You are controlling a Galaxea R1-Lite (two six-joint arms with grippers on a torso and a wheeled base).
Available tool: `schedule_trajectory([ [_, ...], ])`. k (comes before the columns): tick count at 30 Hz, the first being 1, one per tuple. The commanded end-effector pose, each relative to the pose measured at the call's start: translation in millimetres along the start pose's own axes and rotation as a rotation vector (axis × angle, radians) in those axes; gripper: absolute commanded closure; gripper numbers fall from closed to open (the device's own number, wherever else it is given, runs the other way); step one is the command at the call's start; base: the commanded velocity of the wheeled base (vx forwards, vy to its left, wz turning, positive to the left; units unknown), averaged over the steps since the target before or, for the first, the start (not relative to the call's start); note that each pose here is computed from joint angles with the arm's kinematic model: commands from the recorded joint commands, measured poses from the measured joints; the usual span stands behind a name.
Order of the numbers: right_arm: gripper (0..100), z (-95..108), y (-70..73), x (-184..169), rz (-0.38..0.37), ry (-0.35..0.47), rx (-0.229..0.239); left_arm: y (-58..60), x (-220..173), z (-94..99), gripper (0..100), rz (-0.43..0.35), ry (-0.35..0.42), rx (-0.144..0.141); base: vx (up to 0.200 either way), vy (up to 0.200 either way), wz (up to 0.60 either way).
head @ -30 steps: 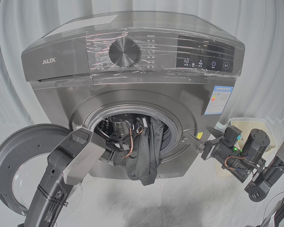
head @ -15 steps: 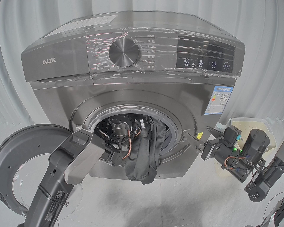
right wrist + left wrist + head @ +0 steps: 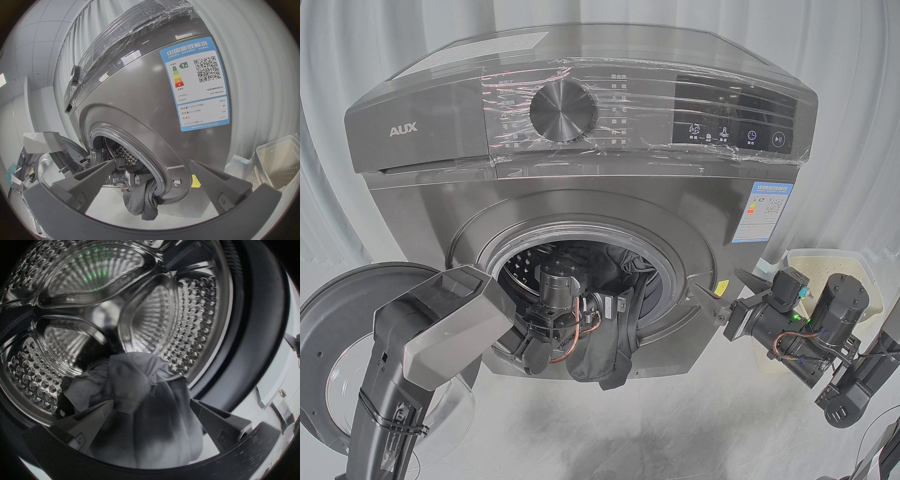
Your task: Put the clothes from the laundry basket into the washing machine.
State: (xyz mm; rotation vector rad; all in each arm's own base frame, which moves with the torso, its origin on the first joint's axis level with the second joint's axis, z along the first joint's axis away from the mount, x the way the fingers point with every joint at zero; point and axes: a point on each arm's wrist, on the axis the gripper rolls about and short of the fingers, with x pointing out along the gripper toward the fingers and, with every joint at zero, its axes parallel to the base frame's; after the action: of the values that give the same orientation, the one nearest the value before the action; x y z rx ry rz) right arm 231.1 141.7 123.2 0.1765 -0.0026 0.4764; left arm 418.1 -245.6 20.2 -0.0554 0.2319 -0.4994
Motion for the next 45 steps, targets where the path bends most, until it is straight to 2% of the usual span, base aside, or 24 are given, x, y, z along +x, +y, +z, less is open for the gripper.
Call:
schedule_trajectory([
  [1, 0, -1, -0.2, 0, 0.0, 0.002, 0.001, -14.3, -13, 6.0, 0, -0.045, 0.024, 0.011, 0.0, 0.0, 0.0],
  [8, 0, -1, 0.3, 0, 0.001, 0.003, 0.001, -18.0, -8, -4.1, 0, -0.064, 0.044, 0.018, 0.0, 0.0, 0.0],
  [16, 0, -1, 0.7, 1, 0.003, 0.003, 0.001, -18.3, 0, -29.7, 0, -0.068, 0.089, 0.027, 0.0, 0.0, 0.0],
  [22, 0, 0, 0.5, 2, 0.002, -0.002, 0.002, -13.3, 8, -42.3, 0, -0.058, 0.098, 0.054, 0.0, 0.0, 0.0],
  [23, 0, 0, 0.5, 2, 0.003, -0.002, 0.0, -12.8, 9, -41.6, 100, -0.057, 0.092, 0.054, 0.0, 0.0, 0.0],
  [30, 0, 0, 0.6, 2, 0.004, -0.003, 0.002, -10.3, 12, -29.6, 100, -0.038, 0.049, 0.05, 0.0, 0.0, 0.0],
  [34, 0, 0, 0.6, 2, 0.004, -0.003, 0.002, 7.7, 17, -12.8, 100, 0.036, -0.02, 0.039, 0.0, 0.0, 0.0],
  [38, 0, 1, 1.1, 2, 0.006, -0.006, 0.002, 23.8, 28, 12.1, 100, 0.126, -0.145, 0.027, 0.0, 0.0, 0.0],
  [40, 0, 1, 1.1, 2, 0.006, -0.006, 0.002, 32.1, 34, 16.7, 100, 0.16, -0.187, 0.021, 0.0, 0.0, 0.0],
  [43, 0, 1, 0.7, 2, 0.004, -0.006, 0.002, 37.6, 40, 24.1, 100, 0.183, -0.226, 0.015, 0.0, 0.0, 0.0],
  [45, 0, 1, 0.7, 2, 0.004, -0.006, 0.002, 36.8, 41, 24.6, 100, 0.18, -0.233, 0.012, 0.0, 0.0, 0.0],
])
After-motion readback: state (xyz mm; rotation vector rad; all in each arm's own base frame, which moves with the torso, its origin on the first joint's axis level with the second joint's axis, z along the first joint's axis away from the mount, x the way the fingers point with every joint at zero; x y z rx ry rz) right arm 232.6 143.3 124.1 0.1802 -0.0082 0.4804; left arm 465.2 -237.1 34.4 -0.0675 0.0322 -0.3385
